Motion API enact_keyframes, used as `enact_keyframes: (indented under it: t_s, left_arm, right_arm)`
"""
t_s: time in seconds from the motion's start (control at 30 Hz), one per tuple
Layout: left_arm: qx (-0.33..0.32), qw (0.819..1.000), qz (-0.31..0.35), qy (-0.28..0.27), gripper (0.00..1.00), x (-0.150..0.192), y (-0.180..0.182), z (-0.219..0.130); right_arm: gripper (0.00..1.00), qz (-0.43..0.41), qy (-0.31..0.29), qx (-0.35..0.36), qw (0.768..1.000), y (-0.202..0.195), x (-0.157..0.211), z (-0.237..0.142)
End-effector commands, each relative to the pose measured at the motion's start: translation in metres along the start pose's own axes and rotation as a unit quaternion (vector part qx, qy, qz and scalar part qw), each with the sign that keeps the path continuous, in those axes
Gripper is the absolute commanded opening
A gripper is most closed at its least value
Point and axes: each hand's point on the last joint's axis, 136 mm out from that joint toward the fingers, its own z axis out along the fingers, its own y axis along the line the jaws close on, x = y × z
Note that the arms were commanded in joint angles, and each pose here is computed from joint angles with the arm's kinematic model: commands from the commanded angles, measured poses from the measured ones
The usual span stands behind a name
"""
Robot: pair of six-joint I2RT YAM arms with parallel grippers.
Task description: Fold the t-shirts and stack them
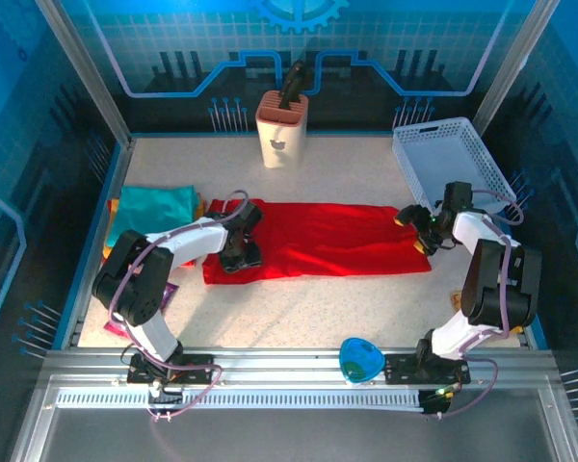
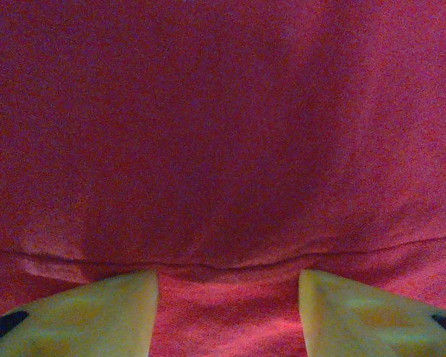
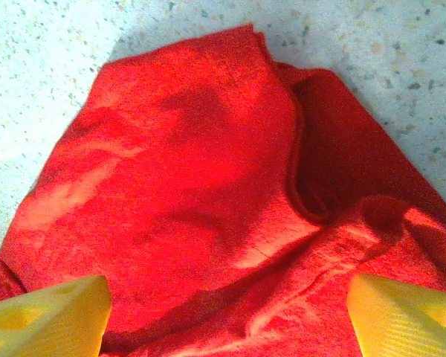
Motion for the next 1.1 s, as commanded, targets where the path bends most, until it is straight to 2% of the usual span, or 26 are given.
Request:
enact_keyframes:
  t_s: [0.0, 0.13, 0.27, 0.4, 0.47, 0.63, 0.83, 0.93, 1.07]
  left_arm:
    - [-0.019, 1.000, -0.007, -0.001, 0.53, 0.005, 0.008, 0.003]
    - [-0.021, 1.000, -0.003, 0.001, 0.53, 0.007, 0.010, 0.003]
    - [-0.032, 0.999, 0.002, -0.010, 0.53, 0.004, 0.015, -0.006]
    - [-0.040, 0.999, 0.007, -0.028, 0.53, -0.009, 0.022, -0.029]
    - [-0.041, 0.998, 0.004, -0.036, 0.53, -0.015, 0.028, -0.041]
    - [-0.024, 0.999, -0.003, -0.041, 0.53, -0.017, 0.033, -0.056]
    - [-0.015, 1.000, -0.013, -0.012, 0.51, 0.000, 0.037, -0.041]
    - [-0.019, 1.000, -0.018, -0.004, 0.50, 0.008, 0.043, -0.033]
    - [-0.035, 0.999, -0.019, 0.009, 0.49, 0.016, 0.054, -0.022]
  right_arm:
    - [0.84, 0.001, -0.012, -0.003, 1.000, 0.014, -0.018, 0.007]
    - [0.82, 0.001, -0.006, -0.013, 1.000, 0.022, -0.025, 0.013]
    - [0.82, -0.020, -0.024, -0.032, 0.999, 0.035, -0.025, -0.001]
    - [0.83, -0.107, -0.047, -0.012, 0.993, 0.053, -0.020, -0.025]
    - [0.82, -0.149, -0.039, 0.009, 0.988, 0.058, -0.010, -0.031]
    - [0.82, -0.219, -0.003, 0.012, 0.976, 0.072, 0.032, -0.027]
    - [0.81, -0.168, 0.054, 0.024, 0.984, 0.035, 0.072, -0.005]
    - [0.81, -0.160, 0.061, 0.058, 0.983, 0.011, 0.078, 0.000]
    - [0.80, -0.123, 0.084, 0.065, 0.987, -0.015, 0.083, 0.010]
